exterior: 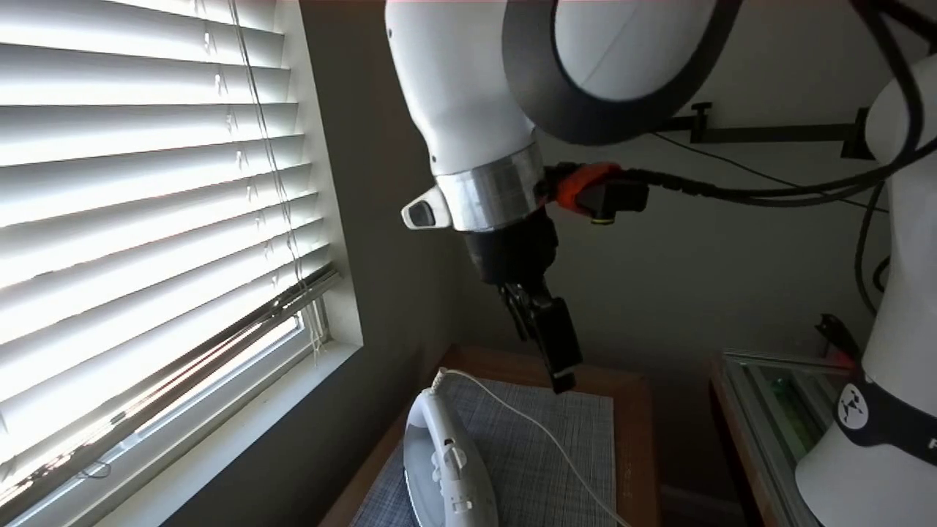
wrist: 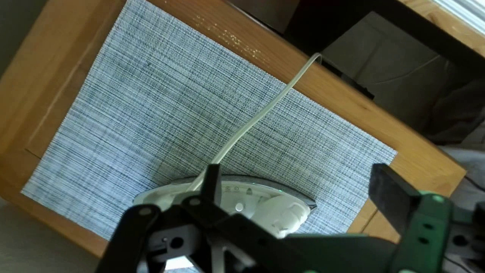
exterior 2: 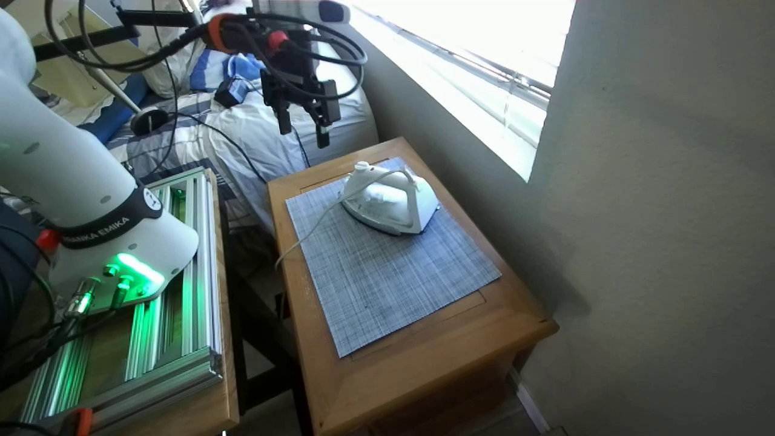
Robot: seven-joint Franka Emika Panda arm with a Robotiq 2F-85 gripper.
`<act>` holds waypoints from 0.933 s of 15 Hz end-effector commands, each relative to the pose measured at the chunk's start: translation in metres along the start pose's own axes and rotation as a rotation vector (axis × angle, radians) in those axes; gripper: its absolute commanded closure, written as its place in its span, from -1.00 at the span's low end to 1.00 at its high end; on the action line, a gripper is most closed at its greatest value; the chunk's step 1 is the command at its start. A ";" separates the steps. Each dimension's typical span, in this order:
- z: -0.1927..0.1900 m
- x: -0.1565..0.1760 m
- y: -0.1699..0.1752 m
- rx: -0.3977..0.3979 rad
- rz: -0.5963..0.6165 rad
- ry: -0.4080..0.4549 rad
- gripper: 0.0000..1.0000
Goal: Slightly move the iron
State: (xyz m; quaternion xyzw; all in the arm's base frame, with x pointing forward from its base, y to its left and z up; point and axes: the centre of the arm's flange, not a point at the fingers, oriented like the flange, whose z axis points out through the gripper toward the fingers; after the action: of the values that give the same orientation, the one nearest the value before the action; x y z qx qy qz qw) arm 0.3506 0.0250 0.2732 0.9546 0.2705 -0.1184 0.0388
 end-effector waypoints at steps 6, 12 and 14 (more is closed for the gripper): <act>0.102 0.027 0.003 0.046 -0.393 0.023 -1.00; 0.119 0.028 0.003 0.061 -0.425 0.004 -1.00; 0.127 0.029 0.003 0.071 -0.430 -0.004 -1.00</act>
State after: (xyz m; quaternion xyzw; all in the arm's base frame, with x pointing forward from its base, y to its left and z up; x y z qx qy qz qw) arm 0.3501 0.0196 0.1435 0.8753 0.4637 -0.1355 -0.0206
